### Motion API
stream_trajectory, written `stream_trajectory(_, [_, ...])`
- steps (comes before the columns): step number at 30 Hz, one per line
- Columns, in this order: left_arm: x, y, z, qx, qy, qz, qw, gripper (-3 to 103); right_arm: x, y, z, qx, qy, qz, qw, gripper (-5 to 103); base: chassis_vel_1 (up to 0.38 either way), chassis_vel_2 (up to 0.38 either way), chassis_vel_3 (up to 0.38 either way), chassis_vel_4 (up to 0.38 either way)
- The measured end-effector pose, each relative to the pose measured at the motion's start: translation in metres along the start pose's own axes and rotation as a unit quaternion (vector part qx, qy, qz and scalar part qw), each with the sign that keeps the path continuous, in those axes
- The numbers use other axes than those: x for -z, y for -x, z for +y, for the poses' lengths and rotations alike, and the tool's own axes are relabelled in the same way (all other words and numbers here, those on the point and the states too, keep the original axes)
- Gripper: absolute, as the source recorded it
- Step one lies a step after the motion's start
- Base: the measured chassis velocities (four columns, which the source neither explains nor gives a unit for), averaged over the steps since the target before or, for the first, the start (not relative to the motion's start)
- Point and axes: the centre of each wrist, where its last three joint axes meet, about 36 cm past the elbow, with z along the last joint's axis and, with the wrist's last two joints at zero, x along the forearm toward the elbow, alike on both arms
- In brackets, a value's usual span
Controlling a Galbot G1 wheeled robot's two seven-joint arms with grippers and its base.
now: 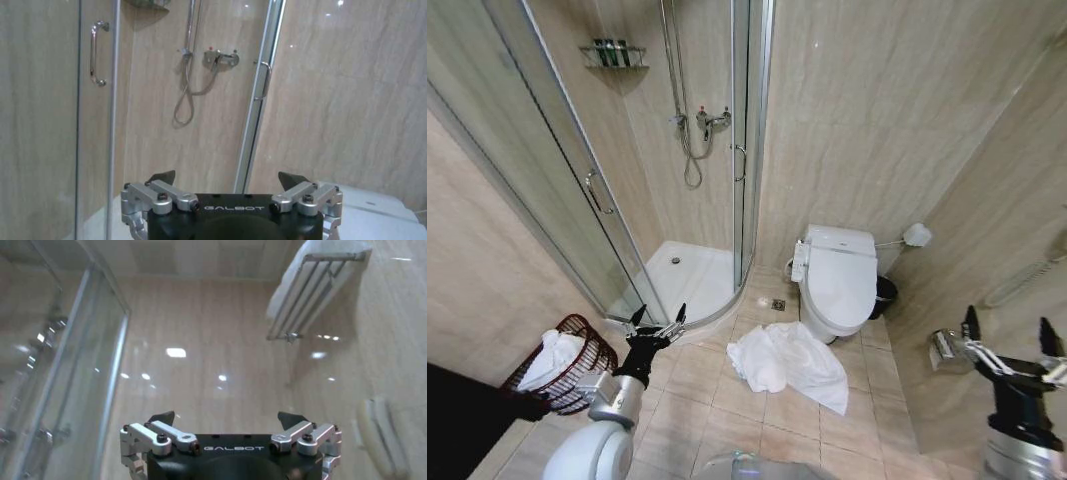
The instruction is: Discard the used towel into the hamper.
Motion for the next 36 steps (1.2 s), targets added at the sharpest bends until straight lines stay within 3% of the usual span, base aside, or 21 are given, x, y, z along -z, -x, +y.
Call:
stream_trajectory(3, [0.000, 0.000, 0.000, 0.000, 0.000, 0.000, 1.0000, 100, -0.001, -0.002, 0.015, -0.010, -0.012, 0.018, 1.000, 100, 0.000, 0.000, 0.000, 0.000])
stream_trajectory(6, [0.000, 0.000, 0.000, 0.000, 0.000, 0.000, 1.0000, 100, 0.007, -0.002, 0.037, -0.026, 0.013, 0.065, 0.997, 100, 0.000, 0.000, 0.000, 0.000])
stream_trajectory(8, [0.000, 0.000, 0.000, 0.000, 0.000, 0.000, 1.0000, 100, 0.018, 0.001, 0.054, -0.037, 0.049, 0.114, 0.992, 100, 0.000, 0.000, 0.000, 0.000])
stream_trajectory(17, [0.000, 0.000, 0.000, 0.000, 0.000, 0.000, 1.0000, 100, 0.025, -0.002, 0.077, -0.023, 0.084, 0.155, 0.984, 100, 0.000, 0.000, 0.000, 0.000])
stream_trajectory(36, [0.000, 0.000, 0.000, 0.000, 0.000, 0.000, 1.0000, 100, 0.017, -0.007, 0.076, -0.026, 0.102, 0.165, 0.981, 100, 0.000, 0.000, 0.000, 0.000])
